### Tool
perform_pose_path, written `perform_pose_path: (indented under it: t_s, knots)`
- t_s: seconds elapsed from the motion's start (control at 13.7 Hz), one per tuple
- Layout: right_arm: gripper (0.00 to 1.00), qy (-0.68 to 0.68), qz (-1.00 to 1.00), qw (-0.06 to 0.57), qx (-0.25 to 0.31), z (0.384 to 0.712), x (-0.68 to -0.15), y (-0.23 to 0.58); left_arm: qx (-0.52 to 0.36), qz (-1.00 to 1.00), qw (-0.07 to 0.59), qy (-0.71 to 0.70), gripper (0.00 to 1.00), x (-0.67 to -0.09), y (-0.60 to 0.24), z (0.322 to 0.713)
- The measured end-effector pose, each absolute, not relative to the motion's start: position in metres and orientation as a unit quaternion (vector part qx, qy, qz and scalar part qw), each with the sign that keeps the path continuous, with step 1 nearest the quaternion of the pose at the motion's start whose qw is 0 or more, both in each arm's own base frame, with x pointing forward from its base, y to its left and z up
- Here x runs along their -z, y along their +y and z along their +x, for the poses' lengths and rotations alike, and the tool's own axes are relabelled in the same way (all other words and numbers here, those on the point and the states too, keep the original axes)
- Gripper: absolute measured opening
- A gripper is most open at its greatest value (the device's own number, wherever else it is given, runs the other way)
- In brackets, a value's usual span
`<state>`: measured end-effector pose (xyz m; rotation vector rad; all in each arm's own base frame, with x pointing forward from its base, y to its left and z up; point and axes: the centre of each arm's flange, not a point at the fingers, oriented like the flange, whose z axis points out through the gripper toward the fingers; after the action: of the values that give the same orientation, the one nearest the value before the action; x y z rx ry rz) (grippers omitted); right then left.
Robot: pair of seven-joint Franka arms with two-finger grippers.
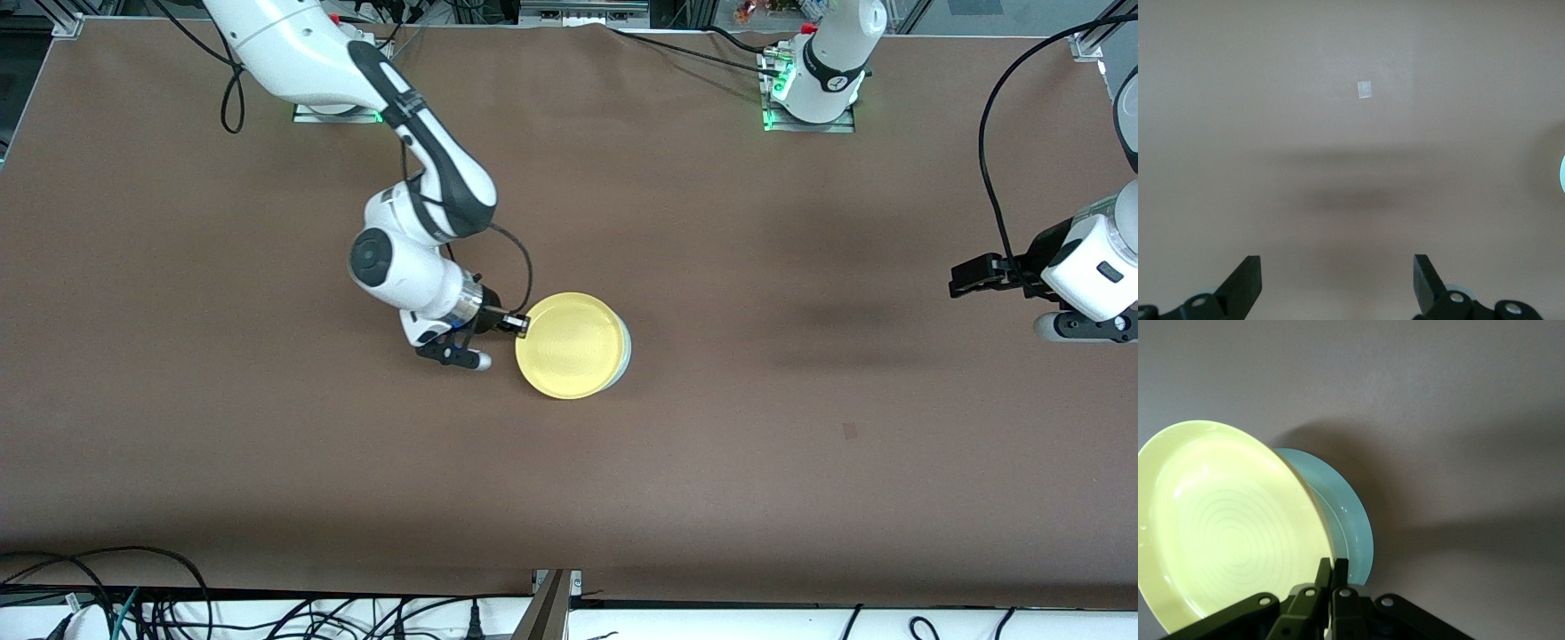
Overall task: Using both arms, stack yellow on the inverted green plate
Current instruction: 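Carry the yellow plate with the right gripper onto the green plate, then release the yellow plate and pull the right gripper back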
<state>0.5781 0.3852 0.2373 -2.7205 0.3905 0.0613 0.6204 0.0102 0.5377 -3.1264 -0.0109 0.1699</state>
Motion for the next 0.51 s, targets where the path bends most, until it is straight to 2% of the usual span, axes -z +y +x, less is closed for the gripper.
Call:
perform_pose_path:
  t_s: [0.36,0.44,0.51]
  knots:
    - [0.02,0.132,-0.977,0.165,-0.009,0.558,-0.211,0.414,-0.053,-0.999,0.005,-0.003,1.00,-0.539,0.009,0.621]
    - [0.06,0.129,-0.978,0.162,-0.007,0.559,-0.212,0.414,-0.052,-0.999,0.005,-0.003,1.00,-0.539,0.009,0.621]
    - [0.17,0.120,-0.980,0.156,0.001,0.561,-0.213,0.413,-0.052,-0.999,0.005,-0.003,1.00,-0.539,0.009,0.621]
